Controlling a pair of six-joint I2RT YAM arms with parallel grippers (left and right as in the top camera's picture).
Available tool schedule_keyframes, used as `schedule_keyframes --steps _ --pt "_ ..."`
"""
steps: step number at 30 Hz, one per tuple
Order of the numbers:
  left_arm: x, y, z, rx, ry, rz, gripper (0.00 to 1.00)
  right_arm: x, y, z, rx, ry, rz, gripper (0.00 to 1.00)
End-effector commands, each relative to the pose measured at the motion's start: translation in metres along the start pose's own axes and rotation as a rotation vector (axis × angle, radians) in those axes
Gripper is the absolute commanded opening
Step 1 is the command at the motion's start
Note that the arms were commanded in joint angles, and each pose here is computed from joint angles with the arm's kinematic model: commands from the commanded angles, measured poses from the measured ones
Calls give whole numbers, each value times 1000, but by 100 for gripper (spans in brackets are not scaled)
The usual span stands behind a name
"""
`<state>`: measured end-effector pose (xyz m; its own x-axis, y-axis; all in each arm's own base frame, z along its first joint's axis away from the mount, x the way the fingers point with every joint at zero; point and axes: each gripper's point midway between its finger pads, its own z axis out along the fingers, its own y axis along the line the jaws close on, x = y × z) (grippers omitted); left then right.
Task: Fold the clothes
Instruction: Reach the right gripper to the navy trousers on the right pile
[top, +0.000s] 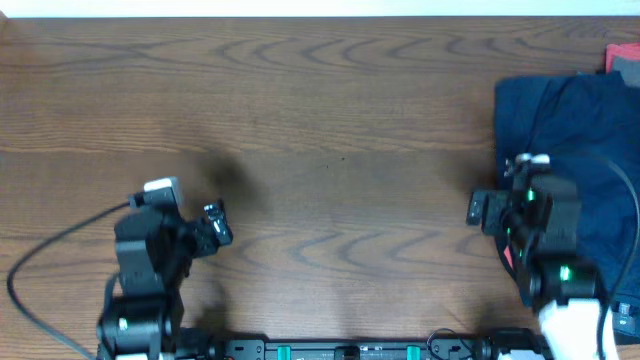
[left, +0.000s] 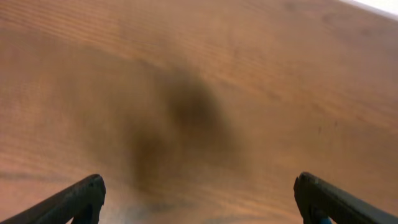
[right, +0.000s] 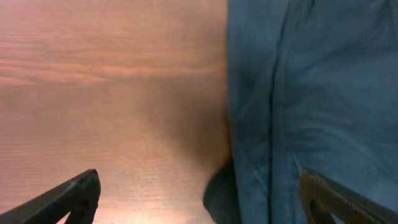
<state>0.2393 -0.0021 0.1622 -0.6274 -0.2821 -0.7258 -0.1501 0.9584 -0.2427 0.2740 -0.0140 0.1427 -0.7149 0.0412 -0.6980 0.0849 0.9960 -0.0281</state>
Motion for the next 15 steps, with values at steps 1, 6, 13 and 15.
schedule_keyframes --steps 1,6,13,15 --pt "-3 -3 4 -16 118 -19 98 -12 -12 16 47 118 -21 99" --pt "11 2 17 -62 291 -35 98 -13 -22 41 107 241 -30 99" --pt "34 9 30 -98 423 -48 98 25 -85 59 456 387 142 98" --pt "36 9 32 -101 435 -49 98 38 -94 65 481 436 165 92"
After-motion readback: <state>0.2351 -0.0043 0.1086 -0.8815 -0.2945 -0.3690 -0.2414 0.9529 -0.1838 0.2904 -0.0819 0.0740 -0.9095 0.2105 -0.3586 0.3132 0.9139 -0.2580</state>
